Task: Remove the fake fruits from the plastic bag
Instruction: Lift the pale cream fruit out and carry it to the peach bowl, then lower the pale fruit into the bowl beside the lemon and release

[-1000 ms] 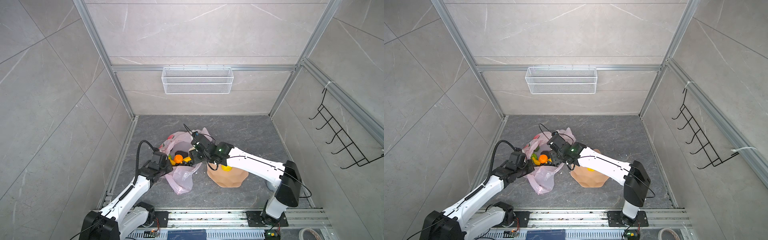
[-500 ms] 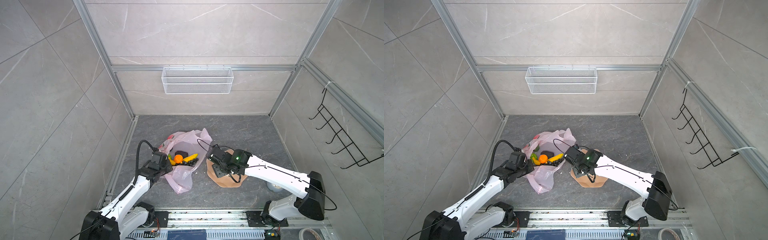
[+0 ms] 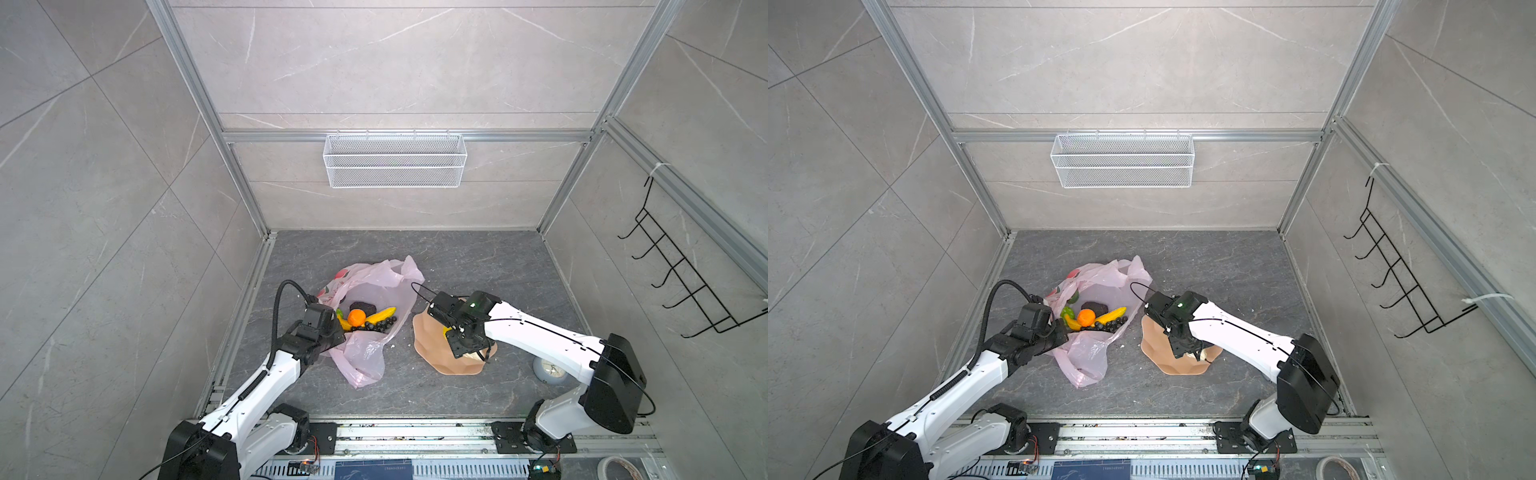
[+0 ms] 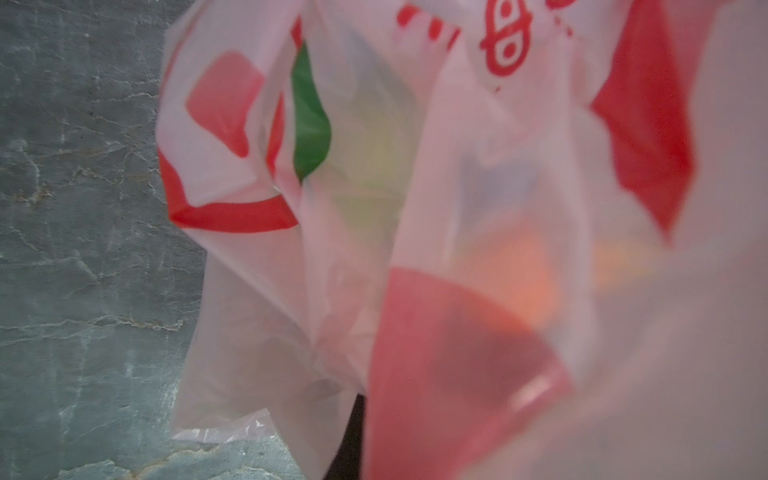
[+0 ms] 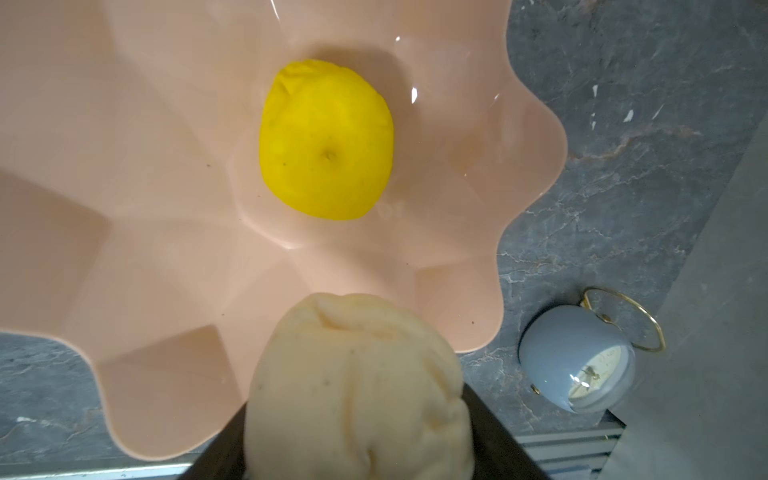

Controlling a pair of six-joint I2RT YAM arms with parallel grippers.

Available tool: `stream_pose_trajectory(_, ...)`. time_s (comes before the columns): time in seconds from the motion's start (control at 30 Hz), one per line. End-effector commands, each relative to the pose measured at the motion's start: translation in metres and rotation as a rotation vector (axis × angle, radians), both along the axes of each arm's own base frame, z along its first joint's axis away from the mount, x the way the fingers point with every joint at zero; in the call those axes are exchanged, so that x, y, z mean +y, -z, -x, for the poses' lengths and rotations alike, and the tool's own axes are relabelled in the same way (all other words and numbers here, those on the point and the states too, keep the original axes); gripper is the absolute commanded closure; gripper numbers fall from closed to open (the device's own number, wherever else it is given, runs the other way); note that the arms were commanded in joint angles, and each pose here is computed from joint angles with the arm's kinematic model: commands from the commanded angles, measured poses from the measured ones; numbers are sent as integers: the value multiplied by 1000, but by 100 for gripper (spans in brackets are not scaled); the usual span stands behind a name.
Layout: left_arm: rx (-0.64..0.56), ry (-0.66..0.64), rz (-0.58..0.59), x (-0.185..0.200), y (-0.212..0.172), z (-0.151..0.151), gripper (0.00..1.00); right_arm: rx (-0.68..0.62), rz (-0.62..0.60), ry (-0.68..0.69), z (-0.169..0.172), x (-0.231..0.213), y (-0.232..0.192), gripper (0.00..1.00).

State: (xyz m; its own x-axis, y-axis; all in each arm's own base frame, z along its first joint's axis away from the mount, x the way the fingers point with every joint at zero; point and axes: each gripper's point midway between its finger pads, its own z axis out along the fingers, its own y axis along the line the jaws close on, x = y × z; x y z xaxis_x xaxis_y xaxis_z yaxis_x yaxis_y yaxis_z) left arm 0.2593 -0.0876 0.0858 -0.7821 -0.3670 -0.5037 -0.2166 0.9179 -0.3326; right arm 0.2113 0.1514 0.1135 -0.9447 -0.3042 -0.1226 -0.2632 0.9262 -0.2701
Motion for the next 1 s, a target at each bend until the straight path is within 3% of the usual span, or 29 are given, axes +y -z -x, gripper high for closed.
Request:
stream_pose_trajectory(0.0,-17,6,-15,3,0,0,100,63,41,-14,2,-9,10,36)
stream_pose_trajectory(0.6,-7,2,-26,6,2,4,100,194,70,13,-5,-21,55,35)
stream_pose_trajectory(0.97,-9,0,-32,7,2,3,100,206,99,8,-10,-21,65,27)
